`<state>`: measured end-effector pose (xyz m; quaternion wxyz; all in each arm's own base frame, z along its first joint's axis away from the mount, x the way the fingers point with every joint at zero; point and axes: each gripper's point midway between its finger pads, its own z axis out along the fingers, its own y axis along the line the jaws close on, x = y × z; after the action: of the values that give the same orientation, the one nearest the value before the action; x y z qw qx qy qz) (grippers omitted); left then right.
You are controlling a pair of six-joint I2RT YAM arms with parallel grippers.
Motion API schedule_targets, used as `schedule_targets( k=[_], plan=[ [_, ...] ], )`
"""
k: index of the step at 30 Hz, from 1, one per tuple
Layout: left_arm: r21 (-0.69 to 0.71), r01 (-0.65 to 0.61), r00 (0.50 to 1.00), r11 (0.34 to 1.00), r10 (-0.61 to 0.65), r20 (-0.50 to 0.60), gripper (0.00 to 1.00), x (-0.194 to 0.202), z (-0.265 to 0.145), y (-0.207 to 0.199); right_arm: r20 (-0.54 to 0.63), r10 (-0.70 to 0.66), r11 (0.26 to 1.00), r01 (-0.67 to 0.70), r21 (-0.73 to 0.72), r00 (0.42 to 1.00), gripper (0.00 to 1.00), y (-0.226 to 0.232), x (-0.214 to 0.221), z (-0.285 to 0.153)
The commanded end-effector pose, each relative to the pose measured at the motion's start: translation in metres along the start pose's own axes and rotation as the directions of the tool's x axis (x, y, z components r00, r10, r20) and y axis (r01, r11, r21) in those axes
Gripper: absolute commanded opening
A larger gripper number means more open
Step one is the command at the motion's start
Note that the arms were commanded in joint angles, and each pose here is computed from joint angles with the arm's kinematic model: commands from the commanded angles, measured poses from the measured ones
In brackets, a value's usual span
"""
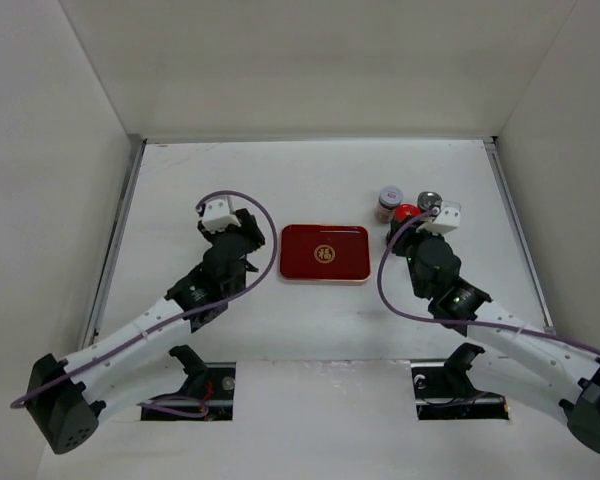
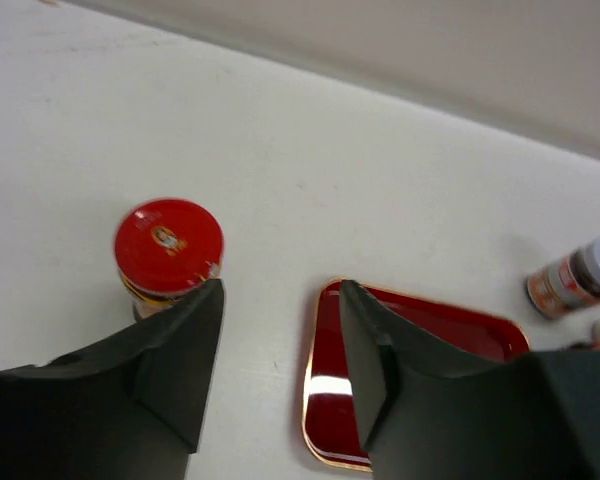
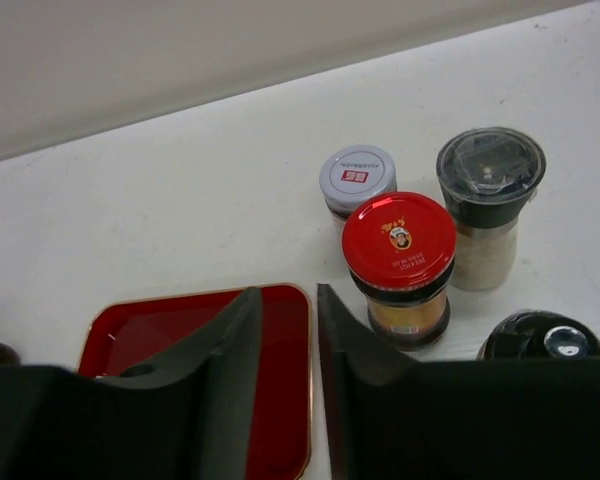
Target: Organize the condiment bottles
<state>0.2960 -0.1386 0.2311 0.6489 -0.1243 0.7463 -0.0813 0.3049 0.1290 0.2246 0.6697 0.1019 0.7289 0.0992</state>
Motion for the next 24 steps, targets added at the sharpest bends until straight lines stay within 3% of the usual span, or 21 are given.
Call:
schedule_targets(
  k=[1,4,7,14,24],
  plan=[
    [-0.075,0.035,0.997,0.997,-0.03,0.064,0.5,-0.02,0.007,0.025,0.038,0.027,0.999,-0.026,-0.036,0.999,0.47,0.011,-0.011,0.001],
    [-0.114,0.0,1.0,0.993,0.001,0.008,0.74,-0.012,0.019,0.036,0.037,0.036,0.998,-0.034,-0.046,0.999,0.75,0.013,-0.01,0.002],
    [-0.124,-0.034,0.998,0.992,0.028,-0.053,0.87,0.001,0.032,0.038,0.034,0.027,0.998,-0.025,-0.054,0.999,0.87,0.016,-0.009,0.001],
    [-0.217,-0.068,0.993,0.974,0.044,-0.112,0.9,0.022,0.061,0.056,0.023,0.015,0.997,-0.013,-0.071,1.0,0.94,0.025,-0.002,0.004],
    [-0.279,-0.088,0.991,0.956,0.054,-0.125,0.87,0.035,0.087,0.067,-0.002,-0.017,0.996,0.016,-0.086,1.0,0.95,0.035,0.011,0.009]
  ],
)
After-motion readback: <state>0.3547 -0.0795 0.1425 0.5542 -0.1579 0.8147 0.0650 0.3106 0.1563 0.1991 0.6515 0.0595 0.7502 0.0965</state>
